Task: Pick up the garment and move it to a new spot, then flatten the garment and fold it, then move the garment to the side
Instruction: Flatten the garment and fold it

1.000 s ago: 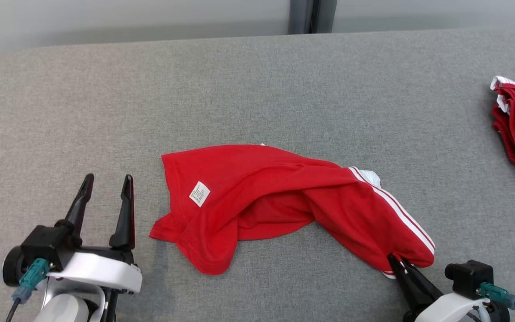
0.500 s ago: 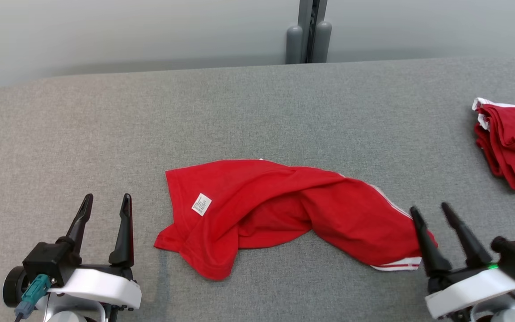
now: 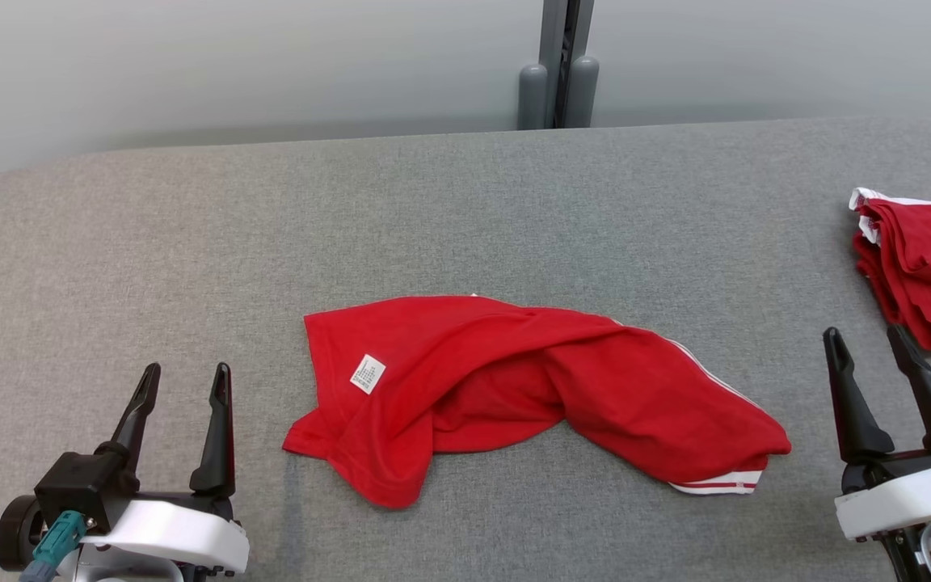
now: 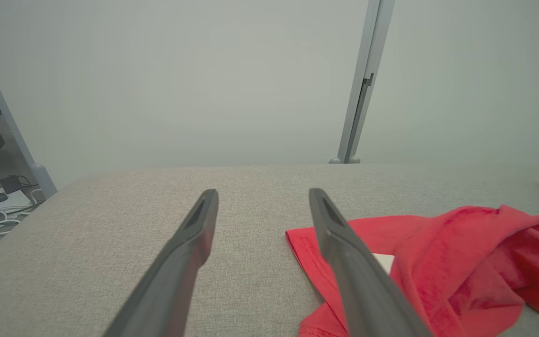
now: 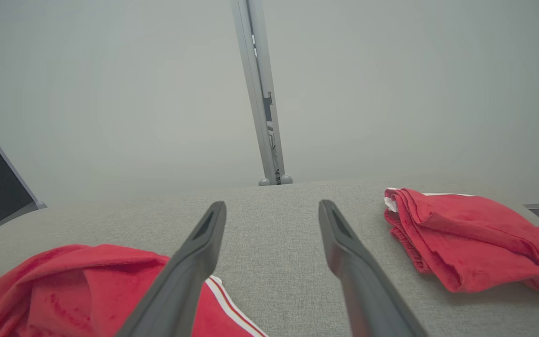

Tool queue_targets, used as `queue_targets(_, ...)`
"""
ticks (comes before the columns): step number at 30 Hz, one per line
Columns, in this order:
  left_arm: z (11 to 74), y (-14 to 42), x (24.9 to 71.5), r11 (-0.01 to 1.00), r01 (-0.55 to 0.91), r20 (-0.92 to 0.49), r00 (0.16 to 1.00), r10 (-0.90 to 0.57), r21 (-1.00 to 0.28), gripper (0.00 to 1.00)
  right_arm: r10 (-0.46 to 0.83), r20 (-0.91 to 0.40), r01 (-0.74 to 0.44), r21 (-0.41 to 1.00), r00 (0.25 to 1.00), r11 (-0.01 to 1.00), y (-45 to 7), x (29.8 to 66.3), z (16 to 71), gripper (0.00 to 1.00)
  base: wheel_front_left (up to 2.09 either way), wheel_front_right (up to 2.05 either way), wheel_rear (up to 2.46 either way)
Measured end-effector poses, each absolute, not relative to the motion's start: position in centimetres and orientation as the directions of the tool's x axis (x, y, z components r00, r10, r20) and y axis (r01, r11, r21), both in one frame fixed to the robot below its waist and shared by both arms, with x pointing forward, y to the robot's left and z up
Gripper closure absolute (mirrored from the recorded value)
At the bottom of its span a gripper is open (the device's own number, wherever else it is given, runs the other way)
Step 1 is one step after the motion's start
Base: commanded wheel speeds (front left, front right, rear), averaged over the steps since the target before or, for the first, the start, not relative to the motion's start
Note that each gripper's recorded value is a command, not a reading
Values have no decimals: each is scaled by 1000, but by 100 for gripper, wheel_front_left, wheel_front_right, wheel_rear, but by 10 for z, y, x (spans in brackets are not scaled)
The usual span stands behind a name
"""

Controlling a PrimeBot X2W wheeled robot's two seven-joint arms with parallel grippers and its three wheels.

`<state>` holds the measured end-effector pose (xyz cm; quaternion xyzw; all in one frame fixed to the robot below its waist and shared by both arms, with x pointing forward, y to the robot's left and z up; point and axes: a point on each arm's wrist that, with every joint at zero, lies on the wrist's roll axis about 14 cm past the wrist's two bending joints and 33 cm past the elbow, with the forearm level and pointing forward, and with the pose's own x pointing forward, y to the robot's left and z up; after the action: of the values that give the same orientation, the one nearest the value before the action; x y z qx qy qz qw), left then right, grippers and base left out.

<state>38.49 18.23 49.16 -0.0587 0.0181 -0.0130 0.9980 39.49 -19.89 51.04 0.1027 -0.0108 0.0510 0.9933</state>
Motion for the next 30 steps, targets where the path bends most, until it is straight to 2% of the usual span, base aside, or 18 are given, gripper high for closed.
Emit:
queue_targets(13, 488, 186, 385, 993, 10, -47, 999, -16, -116, 0, 104, -4, -101, 214, 995, 972, -194, 397, 500, 0, 0, 0, 0)
queue_targets(18, 485, 187, 387, 993, 5, -56, 998, -12, -116, 0, 119, -30, -110, 217, 992, 970, -193, 409, 494, 0, 0, 0, 0)
queue_targets(24, 482, 191, 395, 994, -2, -62, 998, -5, -112, 0, 182, -133, -154, 199, 974, 968, -186, 435, 470, 0, 0, 0, 0)
queue_targets(30, 471, 195, 399, 994, -15, -87, 996, 5, -113, 0, 304, -276, -255, 199, 912, 946, -156, 453, 433, 0, 0, 0, 0)
